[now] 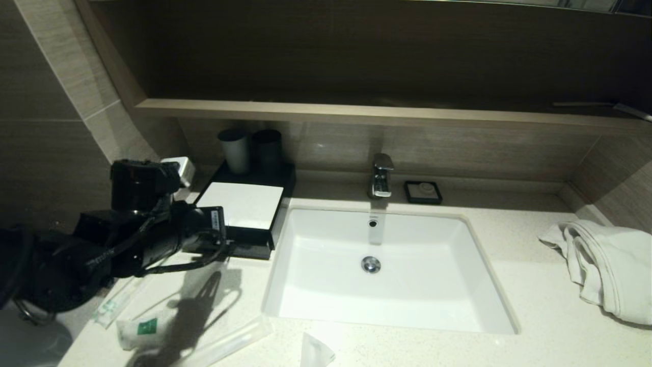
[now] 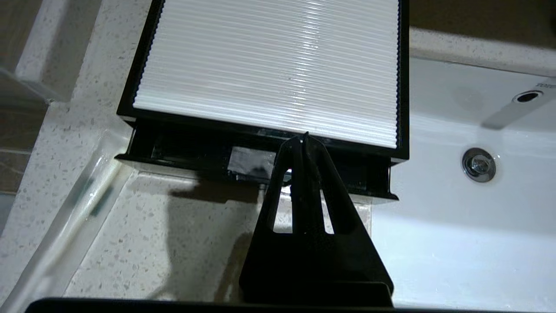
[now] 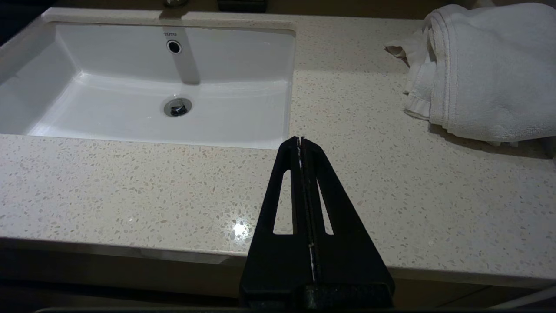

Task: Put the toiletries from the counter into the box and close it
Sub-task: Open the drawer

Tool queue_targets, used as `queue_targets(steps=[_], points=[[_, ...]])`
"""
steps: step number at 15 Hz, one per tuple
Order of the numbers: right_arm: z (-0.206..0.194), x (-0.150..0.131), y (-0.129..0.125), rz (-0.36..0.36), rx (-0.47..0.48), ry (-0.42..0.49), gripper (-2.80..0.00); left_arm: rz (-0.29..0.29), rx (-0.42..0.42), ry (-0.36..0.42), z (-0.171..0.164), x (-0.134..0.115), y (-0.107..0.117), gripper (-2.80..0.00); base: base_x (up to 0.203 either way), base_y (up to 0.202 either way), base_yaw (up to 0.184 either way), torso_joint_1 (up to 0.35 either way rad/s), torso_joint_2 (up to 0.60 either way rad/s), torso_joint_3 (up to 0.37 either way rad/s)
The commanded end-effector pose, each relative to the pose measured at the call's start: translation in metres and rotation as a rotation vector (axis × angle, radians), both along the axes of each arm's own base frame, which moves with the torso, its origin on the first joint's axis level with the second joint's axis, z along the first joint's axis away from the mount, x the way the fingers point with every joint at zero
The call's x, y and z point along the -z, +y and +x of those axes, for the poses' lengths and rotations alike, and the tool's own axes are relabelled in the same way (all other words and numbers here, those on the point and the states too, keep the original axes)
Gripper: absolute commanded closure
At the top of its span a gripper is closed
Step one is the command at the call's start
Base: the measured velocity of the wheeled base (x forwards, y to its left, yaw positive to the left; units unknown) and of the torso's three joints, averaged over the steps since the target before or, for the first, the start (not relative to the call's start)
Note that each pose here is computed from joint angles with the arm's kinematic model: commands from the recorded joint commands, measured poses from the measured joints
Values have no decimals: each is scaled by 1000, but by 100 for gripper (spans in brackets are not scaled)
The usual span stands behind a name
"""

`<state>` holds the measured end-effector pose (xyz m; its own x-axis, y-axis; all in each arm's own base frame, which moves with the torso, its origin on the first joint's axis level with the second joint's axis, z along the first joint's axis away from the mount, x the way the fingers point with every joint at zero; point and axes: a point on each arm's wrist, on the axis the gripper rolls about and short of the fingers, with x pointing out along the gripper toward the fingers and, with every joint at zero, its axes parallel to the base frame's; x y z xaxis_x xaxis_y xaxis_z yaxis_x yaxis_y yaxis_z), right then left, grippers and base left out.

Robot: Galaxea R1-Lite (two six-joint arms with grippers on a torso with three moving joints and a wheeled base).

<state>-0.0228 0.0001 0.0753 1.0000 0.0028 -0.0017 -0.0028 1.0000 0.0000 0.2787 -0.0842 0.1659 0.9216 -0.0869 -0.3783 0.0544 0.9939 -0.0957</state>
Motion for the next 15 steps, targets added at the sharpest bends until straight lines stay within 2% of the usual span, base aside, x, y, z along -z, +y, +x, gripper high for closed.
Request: queue_targets(steps=[1, 5, 7, 9, 11, 15], points=[[0, 0, 0, 0, 0, 0, 0, -8, -7, -13, -16, -3, 7, 0, 0, 0, 0, 0, 0, 0], [0, 0, 0, 0, 0, 0, 0, 0, 27, 67, -37, 22, 13, 0, 0, 0, 0, 0, 0, 0], [0, 0, 0, 0, 0, 0, 0, -28, 50, 41, -41, 31, 15, 0, 0, 0, 0, 0, 0, 0], [0, 0, 0, 0, 0, 0, 0, -37, 39, 36, -37, 40, 20, 0, 0, 0, 0, 0, 0, 0], [0, 0, 0, 0, 0, 0, 0, -53, 30, 57, -32, 47, 34, 0, 0, 0, 0, 0, 0, 0], [0, 0, 0, 0, 0, 0, 0, -75, 55, 75, -31, 51, 41, 0, 0, 0, 0, 0, 0, 0]])
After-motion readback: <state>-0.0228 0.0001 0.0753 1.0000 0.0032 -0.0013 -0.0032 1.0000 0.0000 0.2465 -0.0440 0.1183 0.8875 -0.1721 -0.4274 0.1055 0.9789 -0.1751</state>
